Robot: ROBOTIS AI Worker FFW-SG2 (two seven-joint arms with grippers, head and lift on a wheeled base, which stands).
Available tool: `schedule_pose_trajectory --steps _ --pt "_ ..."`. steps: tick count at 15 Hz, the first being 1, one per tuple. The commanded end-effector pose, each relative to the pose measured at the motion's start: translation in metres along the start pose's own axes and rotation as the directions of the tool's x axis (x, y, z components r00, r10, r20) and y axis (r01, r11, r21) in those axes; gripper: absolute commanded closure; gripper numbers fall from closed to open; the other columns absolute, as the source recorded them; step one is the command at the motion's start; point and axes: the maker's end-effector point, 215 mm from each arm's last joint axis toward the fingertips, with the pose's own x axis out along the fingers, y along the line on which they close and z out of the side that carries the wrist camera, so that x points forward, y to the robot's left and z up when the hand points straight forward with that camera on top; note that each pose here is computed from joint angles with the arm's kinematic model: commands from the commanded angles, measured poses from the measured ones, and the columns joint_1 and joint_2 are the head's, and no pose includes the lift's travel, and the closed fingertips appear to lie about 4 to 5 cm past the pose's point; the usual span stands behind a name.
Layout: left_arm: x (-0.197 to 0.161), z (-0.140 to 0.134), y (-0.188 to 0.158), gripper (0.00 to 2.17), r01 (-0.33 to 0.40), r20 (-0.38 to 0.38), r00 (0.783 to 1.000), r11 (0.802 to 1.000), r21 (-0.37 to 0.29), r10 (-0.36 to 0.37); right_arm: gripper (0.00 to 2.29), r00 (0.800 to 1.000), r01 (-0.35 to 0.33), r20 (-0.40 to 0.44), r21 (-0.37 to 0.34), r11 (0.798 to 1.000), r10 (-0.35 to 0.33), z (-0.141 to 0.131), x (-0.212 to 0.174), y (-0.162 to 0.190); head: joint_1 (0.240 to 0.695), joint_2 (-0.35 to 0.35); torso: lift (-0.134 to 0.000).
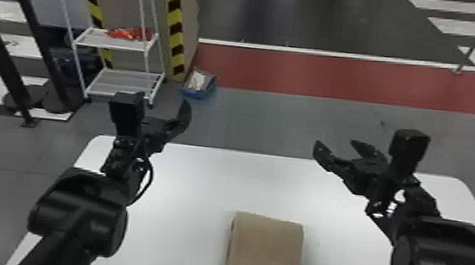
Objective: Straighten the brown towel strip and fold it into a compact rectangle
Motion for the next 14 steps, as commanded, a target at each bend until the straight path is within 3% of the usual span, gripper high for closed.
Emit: schedule_pose_trajectory --steps 1,6,14 --pt "-0.001 -0.001 0.001 0.06 -0.003 -0.002 1.000 1.000 -0.001 0.003 0.11 1.000 -0.003 0.007 -0.003 1.000 0.003 0.002 -0.001 0.002 0.643 0.041 0.000" --pt "-0.004 -0.007 0.004 0.06 -0.008 -0.011 1.000 1.000 0.001 0.008 0.11 1.000 -0.012 0.018 -0.007 1.000 0.013 0.001 -0.002 0.008 0.647 0.046 0.000" --pt "-0.017 -0.007 0.009 0.05 -0.017 0.000 1.000 1.000 -0.016 0.017 0.11 0.991 -0.022 0.128 -0.039 0.999 0.027 0.023 -0.012 0.015 0.648 0.054 0.000"
